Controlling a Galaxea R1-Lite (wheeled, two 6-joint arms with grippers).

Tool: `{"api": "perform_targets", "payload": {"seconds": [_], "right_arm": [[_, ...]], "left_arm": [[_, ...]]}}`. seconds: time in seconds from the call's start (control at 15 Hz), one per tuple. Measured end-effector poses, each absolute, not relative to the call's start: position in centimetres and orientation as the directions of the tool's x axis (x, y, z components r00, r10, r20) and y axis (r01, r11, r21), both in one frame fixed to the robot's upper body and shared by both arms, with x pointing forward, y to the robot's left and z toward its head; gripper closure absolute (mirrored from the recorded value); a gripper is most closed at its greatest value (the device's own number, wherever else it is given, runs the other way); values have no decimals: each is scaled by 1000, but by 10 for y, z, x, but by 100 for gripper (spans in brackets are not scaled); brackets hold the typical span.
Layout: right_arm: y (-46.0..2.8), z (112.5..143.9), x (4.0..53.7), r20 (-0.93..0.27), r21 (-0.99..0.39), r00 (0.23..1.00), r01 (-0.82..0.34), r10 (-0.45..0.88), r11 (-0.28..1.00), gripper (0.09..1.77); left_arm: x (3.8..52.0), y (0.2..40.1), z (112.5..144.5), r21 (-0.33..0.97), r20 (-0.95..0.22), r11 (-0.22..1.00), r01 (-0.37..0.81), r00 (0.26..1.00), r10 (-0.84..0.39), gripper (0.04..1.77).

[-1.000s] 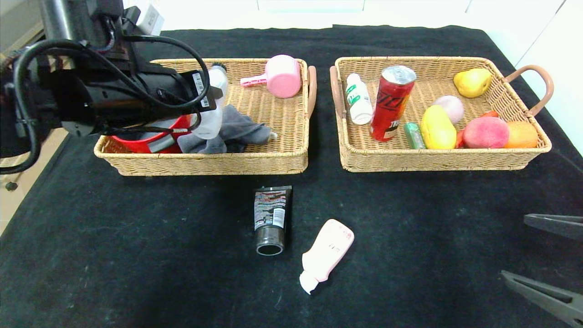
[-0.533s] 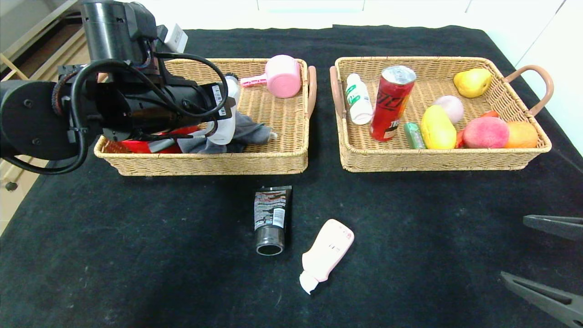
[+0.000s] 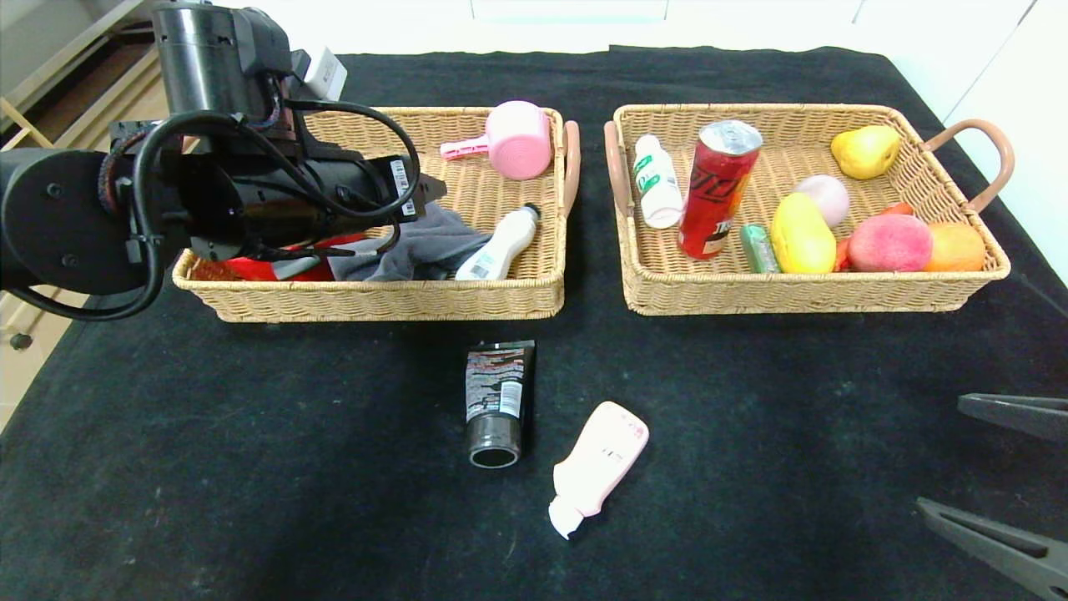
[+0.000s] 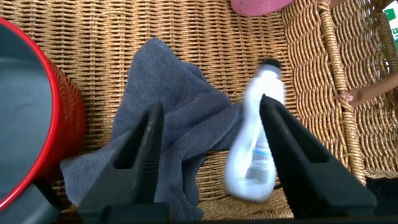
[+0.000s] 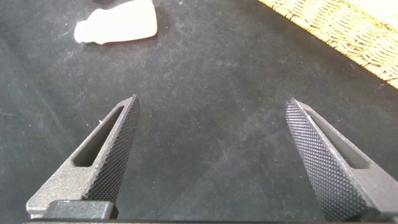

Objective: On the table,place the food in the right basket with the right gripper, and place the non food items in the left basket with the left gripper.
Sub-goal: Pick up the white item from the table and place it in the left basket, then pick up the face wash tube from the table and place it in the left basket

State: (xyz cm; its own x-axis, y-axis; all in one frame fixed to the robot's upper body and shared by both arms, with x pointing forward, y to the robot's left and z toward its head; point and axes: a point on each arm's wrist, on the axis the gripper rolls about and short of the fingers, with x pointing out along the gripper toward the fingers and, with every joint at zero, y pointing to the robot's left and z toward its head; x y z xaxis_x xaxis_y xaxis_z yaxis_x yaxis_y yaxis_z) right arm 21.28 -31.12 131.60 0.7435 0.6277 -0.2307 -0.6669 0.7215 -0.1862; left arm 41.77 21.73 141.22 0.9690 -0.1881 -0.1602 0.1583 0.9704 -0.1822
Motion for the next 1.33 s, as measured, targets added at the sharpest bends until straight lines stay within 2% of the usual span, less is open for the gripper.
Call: {"api": "perform_targets", "payload": {"seconds": [0.33,0.53,0.73,1.13,1.33], "right_arm": [[-311,1316,213,-232,-186,743,-667,628,721,15],[-311,1315,213,-233,-185,742,-669,629,720,15],[-311,1315,212,-235,-191,741,-670,629,718,15],[-311,1314,212,-235,-197,741,-670,629,716,15],[-311,1314,212,-235,-198,741,-670,629,715,15]], "left_arm": [[410,218,1411,-168,-189,973,161,963,-192,38],[386,208,1408,-137,-310,973,186,925,-221,29],[361,195,1407,-72,-402,983,167,897,-182,23],[337,164,1394,2,-565,964,267,795,-219,16],[336,143,1383,23,-607,949,315,758,-237,14]]}}
